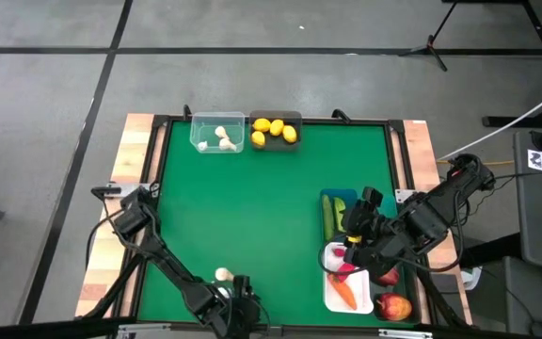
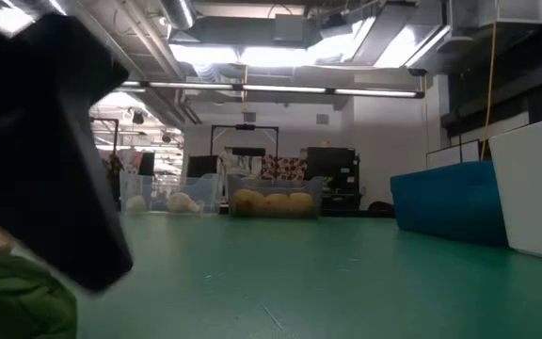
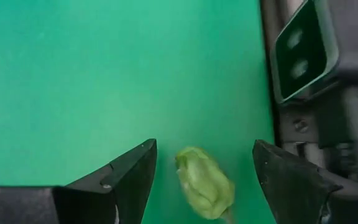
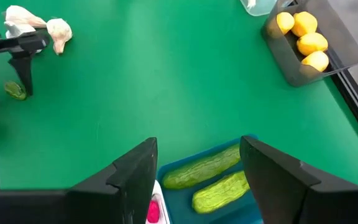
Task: Sort produce into baskets
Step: Put the green chili pepper into the white bin, then put the white garlic into the transparent bin
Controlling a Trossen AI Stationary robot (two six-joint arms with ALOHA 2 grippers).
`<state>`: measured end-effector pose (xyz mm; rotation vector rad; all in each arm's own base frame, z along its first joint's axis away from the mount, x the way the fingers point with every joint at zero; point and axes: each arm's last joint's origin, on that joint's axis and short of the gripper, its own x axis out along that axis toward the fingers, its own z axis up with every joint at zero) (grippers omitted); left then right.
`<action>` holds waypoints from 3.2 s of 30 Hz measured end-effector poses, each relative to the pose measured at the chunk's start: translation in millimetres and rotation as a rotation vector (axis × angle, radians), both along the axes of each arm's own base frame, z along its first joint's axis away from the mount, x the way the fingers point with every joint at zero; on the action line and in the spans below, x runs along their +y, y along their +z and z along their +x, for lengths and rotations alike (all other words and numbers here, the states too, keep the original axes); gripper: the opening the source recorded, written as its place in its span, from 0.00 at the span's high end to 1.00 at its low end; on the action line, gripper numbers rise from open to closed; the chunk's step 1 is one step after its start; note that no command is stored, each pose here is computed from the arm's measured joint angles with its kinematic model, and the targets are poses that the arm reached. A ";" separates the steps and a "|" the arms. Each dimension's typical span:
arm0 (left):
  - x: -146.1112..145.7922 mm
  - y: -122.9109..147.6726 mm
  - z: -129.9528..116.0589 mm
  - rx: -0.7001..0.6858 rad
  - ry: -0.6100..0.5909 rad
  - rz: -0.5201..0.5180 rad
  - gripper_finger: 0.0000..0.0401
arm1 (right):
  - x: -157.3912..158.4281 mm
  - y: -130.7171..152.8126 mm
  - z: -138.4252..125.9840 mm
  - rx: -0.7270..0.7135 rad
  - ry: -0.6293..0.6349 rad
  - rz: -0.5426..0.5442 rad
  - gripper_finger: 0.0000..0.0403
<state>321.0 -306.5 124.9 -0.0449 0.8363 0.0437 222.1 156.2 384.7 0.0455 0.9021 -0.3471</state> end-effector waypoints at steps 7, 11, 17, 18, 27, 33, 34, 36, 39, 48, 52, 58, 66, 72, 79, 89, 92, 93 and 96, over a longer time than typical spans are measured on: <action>-1.7 -6.5 -5.7 0.033 0.022 0.008 0.35 | 0.0 0.0 -0.1 0.002 0.002 0.002 0.43; -2.2 -7.4 -8.7 0.050 0.034 0.009 0.37 | 0.3 -0.2 -0.2 0.010 0.006 0.012 0.43; -1.1 -7.7 -8.4 0.059 0.025 0.021 0.53 | 0.3 -0.1 -0.2 0.009 0.007 0.012 0.43; -1.1 -7.7 -8.5 0.060 0.021 0.023 0.56 | 0.3 -0.1 -0.2 0.009 0.007 0.012 0.43; 4.8 -2.0 -5.4 0.062 -0.005 0.057 0.74 | 0.9 -0.6 -0.5 0.024 0.015 0.030 0.43; 24.7 13.4 6.8 0.062 -0.039 0.137 0.77 | 1.7 -1.0 -1.0 0.045 0.027 0.058 0.43; 29.3 15.4 9.8 0.066 -0.047 0.155 0.77 | 1.9 -1.1 -1.0 0.050 0.030 0.063 0.43; 40.5 21.5 18.1 0.062 -0.066 0.190 0.76 | 2.2 -1.2 -1.4 0.060 0.037 0.079 0.43; 62.9 35.2 37.5 0.009 -0.085 0.247 0.76 | 2.8 -1.6 -1.7 0.075 0.044 0.098 0.43; 128.4 64.8 103.9 -0.292 -0.125 0.300 0.77 | 1.4 0.6 -4.1 0.073 0.048 0.108 0.43; 154.2 82.5 125.6 -0.481 -0.175 0.196 0.78 | -2.5 5.3 -9.3 0.067 0.051 0.121 0.43; 175.4 84.8 145.8 -0.698 -0.260 0.122 0.78 | -12.1 15.6 -21.3 0.043 0.040 0.148 0.43; 173.7 66.6 173.3 -0.837 -0.295 0.066 0.78 | -17.1 19.6 -26.2 0.022 0.028 0.128 0.43; 160.5 39.7 193.4 -0.791 -0.331 0.042 0.78 | -18.1 19.4 -27.0 0.024 0.024 0.110 0.43; 160.6 31.6 193.5 -0.698 -0.342 0.050 0.71 | -18.9 18.8 -28.1 0.036 0.011 0.113 0.43; 158.5 31.7 192.8 -0.701 -0.406 0.015 0.45 | -19.4 18.7 -28.3 0.032 0.006 0.101 0.43; 159.5 32.3 191.4 -0.647 -0.382 -0.014 0.40 | -19.4 18.7 -28.3 0.032 0.006 0.101 0.43; 160.0 35.2 189.8 -0.614 -0.379 -0.019 0.40 | -19.4 18.7 -28.3 0.033 0.006 0.101 0.43; 162.1 54.8 178.6 -0.479 -0.384 0.013 0.40 | -19.2 18.6 -28.4 0.037 0.009 0.106 0.43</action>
